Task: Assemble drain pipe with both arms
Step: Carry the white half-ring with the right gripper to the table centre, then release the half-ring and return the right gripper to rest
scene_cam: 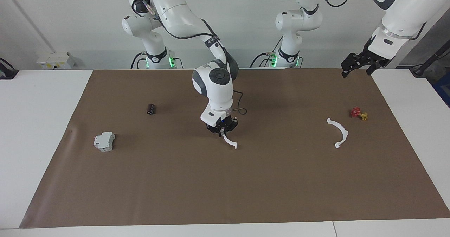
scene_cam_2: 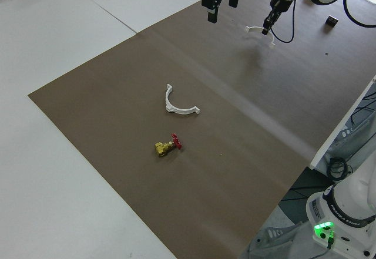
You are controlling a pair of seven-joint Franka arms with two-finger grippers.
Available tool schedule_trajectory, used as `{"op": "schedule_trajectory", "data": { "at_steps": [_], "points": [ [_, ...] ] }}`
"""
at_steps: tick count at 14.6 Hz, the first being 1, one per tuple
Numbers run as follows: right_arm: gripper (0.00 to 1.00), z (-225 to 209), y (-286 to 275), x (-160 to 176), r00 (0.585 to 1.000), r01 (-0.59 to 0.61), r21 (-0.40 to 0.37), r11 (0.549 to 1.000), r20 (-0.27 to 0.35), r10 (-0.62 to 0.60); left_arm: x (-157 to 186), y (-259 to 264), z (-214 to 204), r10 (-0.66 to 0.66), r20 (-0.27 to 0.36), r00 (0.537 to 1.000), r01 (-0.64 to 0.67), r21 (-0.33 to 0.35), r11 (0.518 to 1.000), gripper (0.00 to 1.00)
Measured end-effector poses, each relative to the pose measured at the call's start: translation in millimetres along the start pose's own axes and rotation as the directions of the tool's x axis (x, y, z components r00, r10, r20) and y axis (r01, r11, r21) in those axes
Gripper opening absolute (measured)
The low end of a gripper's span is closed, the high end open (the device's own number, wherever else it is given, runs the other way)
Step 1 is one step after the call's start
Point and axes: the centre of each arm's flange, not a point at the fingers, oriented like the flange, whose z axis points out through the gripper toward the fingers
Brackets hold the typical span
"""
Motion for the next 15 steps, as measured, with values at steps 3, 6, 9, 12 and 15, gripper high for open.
{"op": "schedule_trajectory", "data": {
  "at_steps": [3,6,9,12,15],
  "points": [
    [0.21,11,-7,-4,1.0,0.02,-0.012,1.0,0.004,-0.02,0,0,0,0.0,0.0,1.0,0.0,0.0,1.0,1.0],
    [0.21,11,-7,-4,1.0,0.021,-0.013,1.0,0.003,-0.021,0,0,0,0.0,0.0,1.0,0.0,0.0,1.0,1.0],
    [0.21,11,-8,-5,1.0,0.022,-0.013,1.0,0.003,-0.022,0,0,0,0.0,0.0,1.0,0.0,0.0,1.0,1.0],
    [0.5,8,-10,-4,1.0,0.023,-0.008,1.0,-0.004,-0.023,0,0,0,0.0,0.0,1.0,0.0,0.0,1.0,1.0],
    [0.85,-31,-6,9,0.999,-0.009,0.005,1.0,-0.037,0.009,0,0,0,0.0,0.0,1.0,0.0,0.0,1.0,1.0]
  ]
}}
